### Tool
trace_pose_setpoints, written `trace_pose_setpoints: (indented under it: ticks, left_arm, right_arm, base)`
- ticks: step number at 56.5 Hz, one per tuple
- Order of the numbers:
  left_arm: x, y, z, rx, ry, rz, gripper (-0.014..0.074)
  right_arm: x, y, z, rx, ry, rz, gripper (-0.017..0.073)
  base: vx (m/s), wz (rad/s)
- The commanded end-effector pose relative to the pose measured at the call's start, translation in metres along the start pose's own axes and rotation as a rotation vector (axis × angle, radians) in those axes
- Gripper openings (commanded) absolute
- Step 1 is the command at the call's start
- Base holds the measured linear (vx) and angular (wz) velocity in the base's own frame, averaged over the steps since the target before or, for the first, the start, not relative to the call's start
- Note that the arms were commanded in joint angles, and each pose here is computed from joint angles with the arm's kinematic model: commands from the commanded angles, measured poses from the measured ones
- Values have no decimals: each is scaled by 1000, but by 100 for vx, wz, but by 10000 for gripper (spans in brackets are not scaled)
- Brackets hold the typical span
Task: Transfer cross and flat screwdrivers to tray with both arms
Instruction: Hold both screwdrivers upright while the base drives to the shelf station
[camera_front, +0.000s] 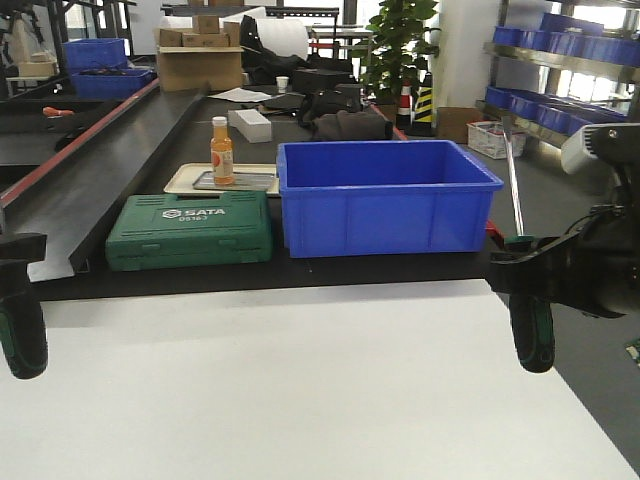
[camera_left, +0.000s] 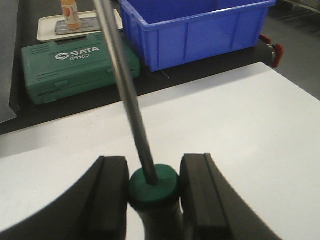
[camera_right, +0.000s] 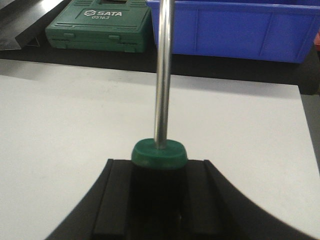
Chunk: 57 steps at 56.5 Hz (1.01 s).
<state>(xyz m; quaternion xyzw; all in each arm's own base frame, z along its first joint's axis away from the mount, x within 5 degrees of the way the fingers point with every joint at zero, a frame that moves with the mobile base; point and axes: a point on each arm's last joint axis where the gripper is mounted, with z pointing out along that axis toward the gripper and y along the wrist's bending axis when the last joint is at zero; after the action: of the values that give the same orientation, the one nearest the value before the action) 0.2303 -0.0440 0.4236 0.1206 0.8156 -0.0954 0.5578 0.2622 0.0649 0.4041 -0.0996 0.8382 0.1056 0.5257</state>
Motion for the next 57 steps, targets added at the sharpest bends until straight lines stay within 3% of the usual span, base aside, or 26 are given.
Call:
trace_pose_setpoints:
  ticks: [1, 22, 57]
  left_arm:
    - [-19, -1, -13, -15, -135, -11, -6]
    - [-19, -1, -13, -15, -135, -11, -6]
    - [-19, -1, -13, -15, -135, -11, -6]
  right_arm:
    - [-20, 1, -16, 9, -144, -5, -8]
    - [-20, 1, -16, 9, -144, -5, -8]
    - [-20, 1, -16, 9, -144, -5, -8]
  base:
    - [-24, -26]
    - [-22, -41]
    - [-16, -68]
